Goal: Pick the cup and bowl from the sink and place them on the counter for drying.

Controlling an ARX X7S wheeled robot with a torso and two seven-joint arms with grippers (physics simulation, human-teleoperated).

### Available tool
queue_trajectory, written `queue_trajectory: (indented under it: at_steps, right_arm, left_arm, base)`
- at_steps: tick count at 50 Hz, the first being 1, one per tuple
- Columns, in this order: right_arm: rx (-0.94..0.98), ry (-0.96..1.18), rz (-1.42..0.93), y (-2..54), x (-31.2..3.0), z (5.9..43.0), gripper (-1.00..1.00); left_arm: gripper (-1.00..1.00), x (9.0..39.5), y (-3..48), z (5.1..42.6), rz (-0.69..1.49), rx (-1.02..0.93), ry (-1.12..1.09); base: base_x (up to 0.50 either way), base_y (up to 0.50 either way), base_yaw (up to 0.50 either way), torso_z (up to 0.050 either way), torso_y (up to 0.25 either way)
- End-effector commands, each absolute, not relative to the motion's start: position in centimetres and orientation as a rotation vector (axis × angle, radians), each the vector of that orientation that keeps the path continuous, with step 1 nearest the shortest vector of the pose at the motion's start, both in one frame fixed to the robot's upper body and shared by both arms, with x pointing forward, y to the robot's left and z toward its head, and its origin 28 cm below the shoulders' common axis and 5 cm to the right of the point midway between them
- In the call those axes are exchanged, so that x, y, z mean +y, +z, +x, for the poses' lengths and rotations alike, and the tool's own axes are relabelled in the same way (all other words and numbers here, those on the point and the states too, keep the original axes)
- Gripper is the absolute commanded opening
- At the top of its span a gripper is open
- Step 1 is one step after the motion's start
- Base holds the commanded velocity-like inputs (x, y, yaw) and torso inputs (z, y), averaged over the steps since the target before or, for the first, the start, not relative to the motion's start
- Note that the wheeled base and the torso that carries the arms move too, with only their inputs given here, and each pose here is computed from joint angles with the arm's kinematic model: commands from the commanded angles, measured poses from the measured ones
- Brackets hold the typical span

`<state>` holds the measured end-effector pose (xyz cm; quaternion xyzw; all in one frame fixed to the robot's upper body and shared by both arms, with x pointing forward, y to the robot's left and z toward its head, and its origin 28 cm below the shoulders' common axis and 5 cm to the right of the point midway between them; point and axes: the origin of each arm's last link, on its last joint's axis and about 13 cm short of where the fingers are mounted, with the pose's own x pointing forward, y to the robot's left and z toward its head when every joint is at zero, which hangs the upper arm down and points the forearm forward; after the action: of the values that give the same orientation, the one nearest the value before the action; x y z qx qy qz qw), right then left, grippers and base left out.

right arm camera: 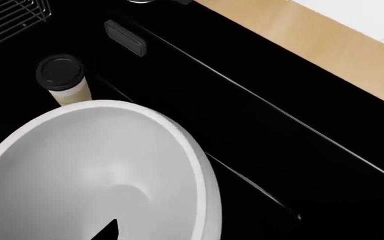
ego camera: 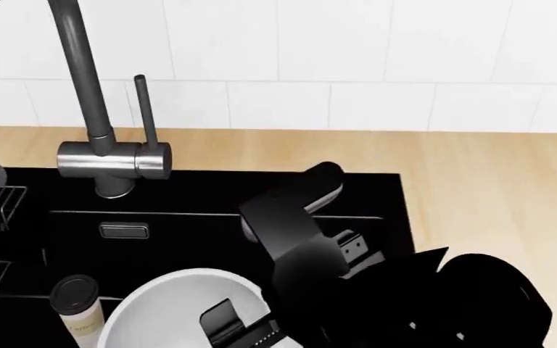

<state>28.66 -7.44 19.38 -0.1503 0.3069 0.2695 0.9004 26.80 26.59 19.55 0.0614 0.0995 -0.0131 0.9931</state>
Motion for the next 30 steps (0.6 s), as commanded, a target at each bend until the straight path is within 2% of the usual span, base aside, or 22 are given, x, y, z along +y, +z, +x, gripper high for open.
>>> queue_trajectory:
  at_steps: [1,12,20,30]
  right_arm:
    - [0.672,0.557,-0.302,17.3,-7.2,29.7,1.0]
    - [0.703,0.58,-0.293,16.0,-6.8,30.3,1.0]
    - [0.729,0.574,-0.292,15.0,-6.8,30.8,1.0]
    - [0.761,0.561,-0.279,14.0,-7.2,31.4,1.0]
  left_arm:
    - [1.0,25.1,19.0,27.4,0.105,0.201,-0.039]
    - [1.0,25.5,18.6,27.3,0.099,0.208,-0.034]
    - [1.0,28.4,18.8,25.9,0.091,0.211,-0.026]
    - [1.0,29.1,18.9,25.5,0.092,0.213,-0.023]
  base:
    - [0.0,0.0,0.0,0.0,0.0]
    - [0.0,0.0,0.0,0.0,0.0]
    - [0.0,0.0,0.0,0.0,0.0]
    - [0.0,0.0,0.0,0.0,0.0]
